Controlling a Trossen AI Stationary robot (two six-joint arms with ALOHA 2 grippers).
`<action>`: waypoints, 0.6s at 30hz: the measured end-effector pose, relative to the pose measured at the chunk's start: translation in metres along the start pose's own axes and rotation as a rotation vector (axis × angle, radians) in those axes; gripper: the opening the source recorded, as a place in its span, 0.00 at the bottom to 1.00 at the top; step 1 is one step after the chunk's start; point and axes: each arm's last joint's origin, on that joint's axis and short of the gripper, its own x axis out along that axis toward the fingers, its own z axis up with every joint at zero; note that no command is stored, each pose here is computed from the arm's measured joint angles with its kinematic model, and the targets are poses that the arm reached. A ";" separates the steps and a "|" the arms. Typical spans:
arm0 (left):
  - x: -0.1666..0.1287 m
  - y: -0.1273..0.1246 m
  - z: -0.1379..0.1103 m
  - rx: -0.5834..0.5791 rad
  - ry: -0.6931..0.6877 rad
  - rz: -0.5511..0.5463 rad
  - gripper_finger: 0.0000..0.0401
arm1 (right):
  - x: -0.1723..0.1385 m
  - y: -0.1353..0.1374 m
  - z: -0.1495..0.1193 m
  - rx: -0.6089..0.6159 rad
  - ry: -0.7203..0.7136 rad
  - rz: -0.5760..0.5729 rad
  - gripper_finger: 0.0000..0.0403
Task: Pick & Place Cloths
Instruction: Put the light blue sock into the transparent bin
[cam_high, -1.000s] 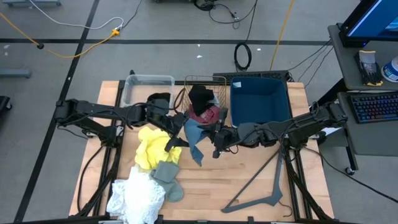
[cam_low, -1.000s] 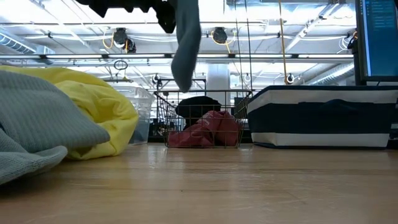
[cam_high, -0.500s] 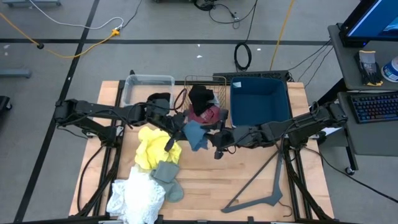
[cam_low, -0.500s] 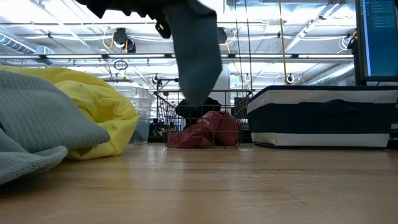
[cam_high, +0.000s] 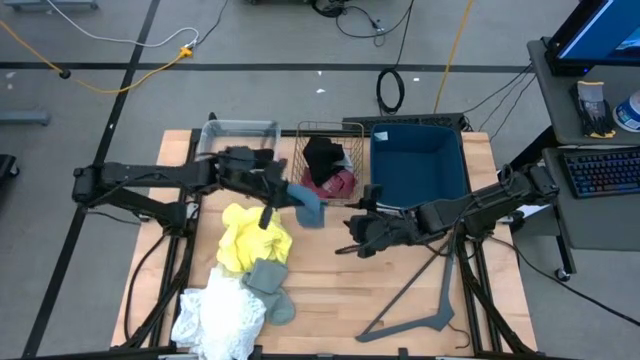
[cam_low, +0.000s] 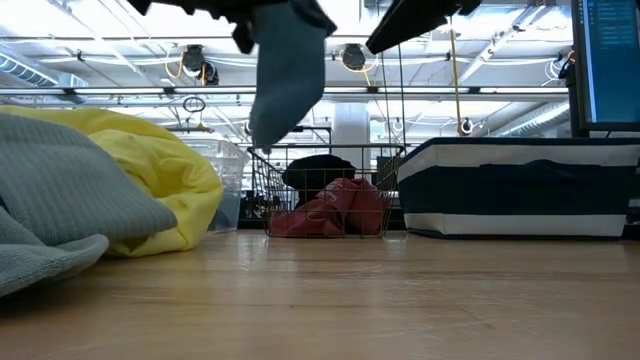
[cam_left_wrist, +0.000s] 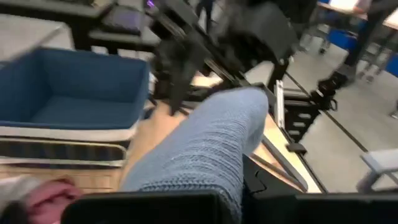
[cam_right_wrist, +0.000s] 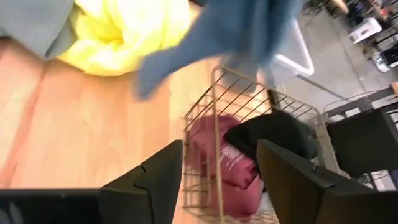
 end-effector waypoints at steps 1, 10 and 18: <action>-0.005 0.000 0.003 0.006 -0.020 0.022 0.00 | -0.002 0.002 0.000 0.004 0.002 0.007 0.51; -0.061 0.002 0.026 0.063 -0.147 0.348 0.00 | -0.014 0.019 -0.003 0.003 0.016 0.057 0.49; -0.094 0.011 0.031 0.082 -0.190 0.736 0.00 | -0.020 0.026 -0.006 -0.008 0.031 0.078 0.49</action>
